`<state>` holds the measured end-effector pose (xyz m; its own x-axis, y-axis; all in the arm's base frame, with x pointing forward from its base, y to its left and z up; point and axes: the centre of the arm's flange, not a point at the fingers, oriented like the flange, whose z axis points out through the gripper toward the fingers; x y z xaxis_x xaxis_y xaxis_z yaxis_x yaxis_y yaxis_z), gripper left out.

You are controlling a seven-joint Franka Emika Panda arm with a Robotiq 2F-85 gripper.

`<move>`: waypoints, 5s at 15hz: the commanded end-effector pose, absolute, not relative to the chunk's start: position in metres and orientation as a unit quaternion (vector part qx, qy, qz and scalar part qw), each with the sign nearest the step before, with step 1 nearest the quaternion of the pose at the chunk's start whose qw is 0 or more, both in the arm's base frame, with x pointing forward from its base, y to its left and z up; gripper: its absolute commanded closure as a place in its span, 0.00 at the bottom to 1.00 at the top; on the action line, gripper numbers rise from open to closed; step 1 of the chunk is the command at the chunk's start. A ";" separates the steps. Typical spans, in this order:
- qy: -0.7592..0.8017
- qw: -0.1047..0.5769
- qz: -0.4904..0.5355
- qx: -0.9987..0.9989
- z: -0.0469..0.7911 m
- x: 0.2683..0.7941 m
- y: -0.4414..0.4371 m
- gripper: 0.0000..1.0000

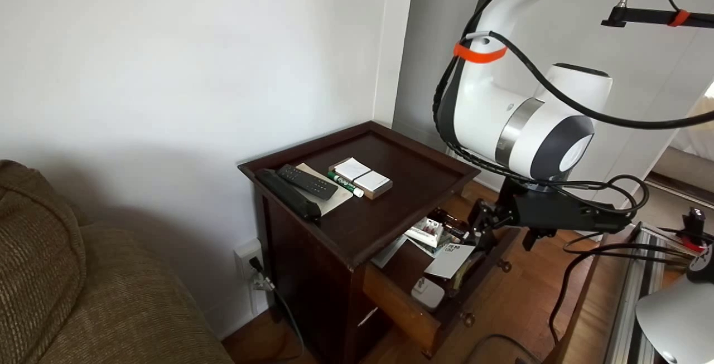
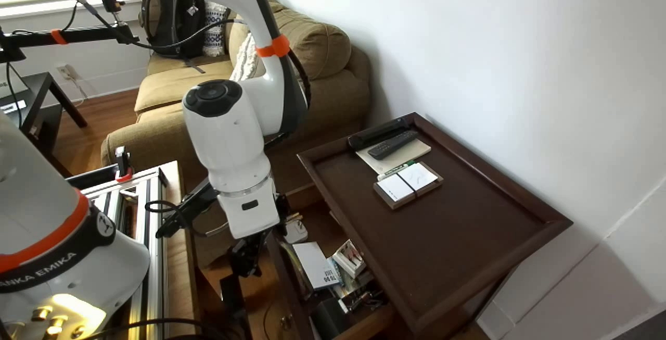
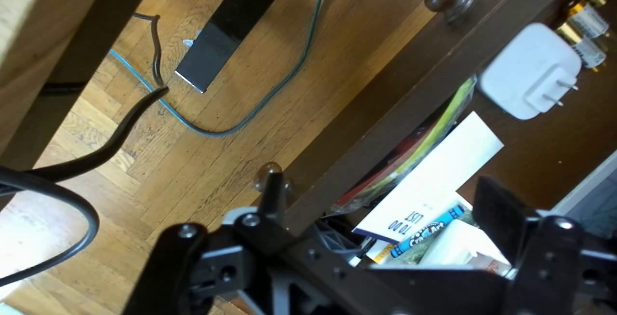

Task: Open the drawer and place the marker into it then close it

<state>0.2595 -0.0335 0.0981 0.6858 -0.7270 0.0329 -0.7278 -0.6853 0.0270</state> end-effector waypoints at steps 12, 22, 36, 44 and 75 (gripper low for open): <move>-0.258 0.123 0.065 0.956 0.153 0.300 -0.038 0.00; -0.099 0.103 0.155 0.977 0.193 0.404 -0.019 0.00; -0.091 0.016 0.225 0.970 0.190 0.465 -0.004 0.00; -0.092 -0.078 0.157 0.980 0.168 0.510 -0.003 0.00; 0.007 -0.132 0.129 0.983 0.092 0.551 0.031 0.00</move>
